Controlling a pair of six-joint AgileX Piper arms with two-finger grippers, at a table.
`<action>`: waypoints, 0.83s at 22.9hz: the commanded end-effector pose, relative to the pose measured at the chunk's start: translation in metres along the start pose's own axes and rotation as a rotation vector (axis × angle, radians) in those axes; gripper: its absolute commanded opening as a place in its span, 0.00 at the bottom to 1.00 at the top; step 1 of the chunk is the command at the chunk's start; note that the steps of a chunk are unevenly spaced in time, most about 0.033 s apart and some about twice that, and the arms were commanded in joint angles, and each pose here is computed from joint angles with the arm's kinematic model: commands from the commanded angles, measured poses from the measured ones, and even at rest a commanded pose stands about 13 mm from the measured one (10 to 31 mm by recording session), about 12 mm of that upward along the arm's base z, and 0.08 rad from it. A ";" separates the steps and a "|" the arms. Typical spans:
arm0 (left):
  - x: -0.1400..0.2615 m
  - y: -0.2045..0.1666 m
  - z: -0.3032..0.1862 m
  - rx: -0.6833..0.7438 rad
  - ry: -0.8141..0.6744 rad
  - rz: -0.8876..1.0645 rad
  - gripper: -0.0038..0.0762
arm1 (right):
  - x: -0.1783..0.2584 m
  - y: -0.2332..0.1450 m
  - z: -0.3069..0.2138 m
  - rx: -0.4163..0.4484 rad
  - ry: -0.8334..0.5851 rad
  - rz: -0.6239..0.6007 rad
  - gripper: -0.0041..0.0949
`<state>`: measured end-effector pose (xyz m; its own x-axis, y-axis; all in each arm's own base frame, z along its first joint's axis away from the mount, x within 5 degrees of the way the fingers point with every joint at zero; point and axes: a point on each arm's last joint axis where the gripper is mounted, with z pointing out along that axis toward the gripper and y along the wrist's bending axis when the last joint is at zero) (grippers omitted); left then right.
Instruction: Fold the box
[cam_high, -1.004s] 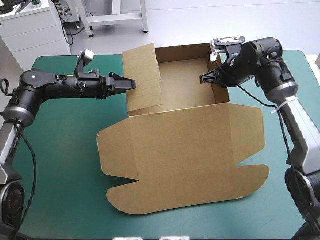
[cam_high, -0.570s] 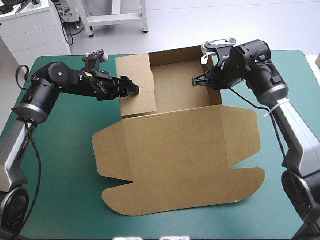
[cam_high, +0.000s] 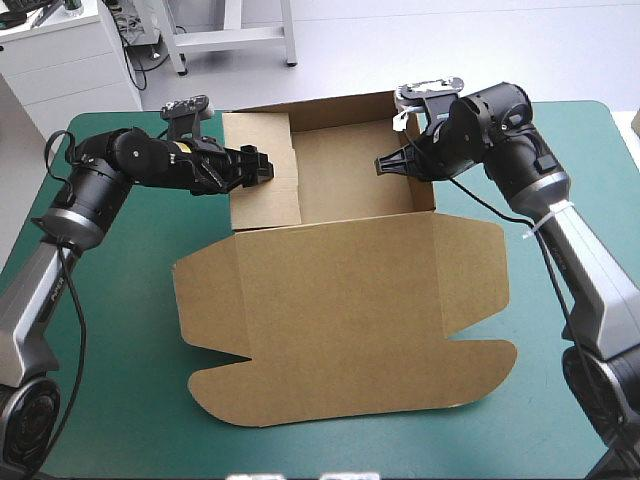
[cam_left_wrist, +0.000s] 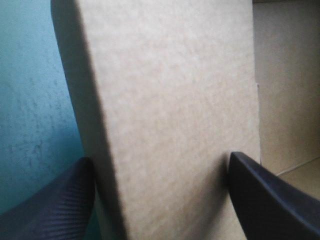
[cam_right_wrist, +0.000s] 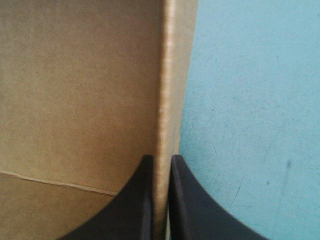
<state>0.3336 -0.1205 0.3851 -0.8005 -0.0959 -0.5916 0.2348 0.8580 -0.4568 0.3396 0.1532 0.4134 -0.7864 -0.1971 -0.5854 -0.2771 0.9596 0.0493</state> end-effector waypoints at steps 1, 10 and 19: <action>-0.011 -0.014 -0.021 0.041 -0.117 0.017 0.70 | -0.005 0.007 -0.045 -0.081 -0.148 -0.005 0.03; -0.005 -0.012 -0.010 0.063 -0.020 -0.013 0.57 | -0.004 0.006 -0.050 -0.082 -0.157 -0.005 0.03; -0.005 -0.019 -0.013 0.127 -0.022 -0.051 0.01 | -0.005 0.006 -0.050 -0.082 -0.159 -0.008 0.03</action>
<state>0.3430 -0.1191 0.3685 -0.8402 -0.0951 -0.5339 0.1903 0.8702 -0.4544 0.3282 0.1469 0.4278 -0.7628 -0.2088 -0.6120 -0.2838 0.9585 0.0266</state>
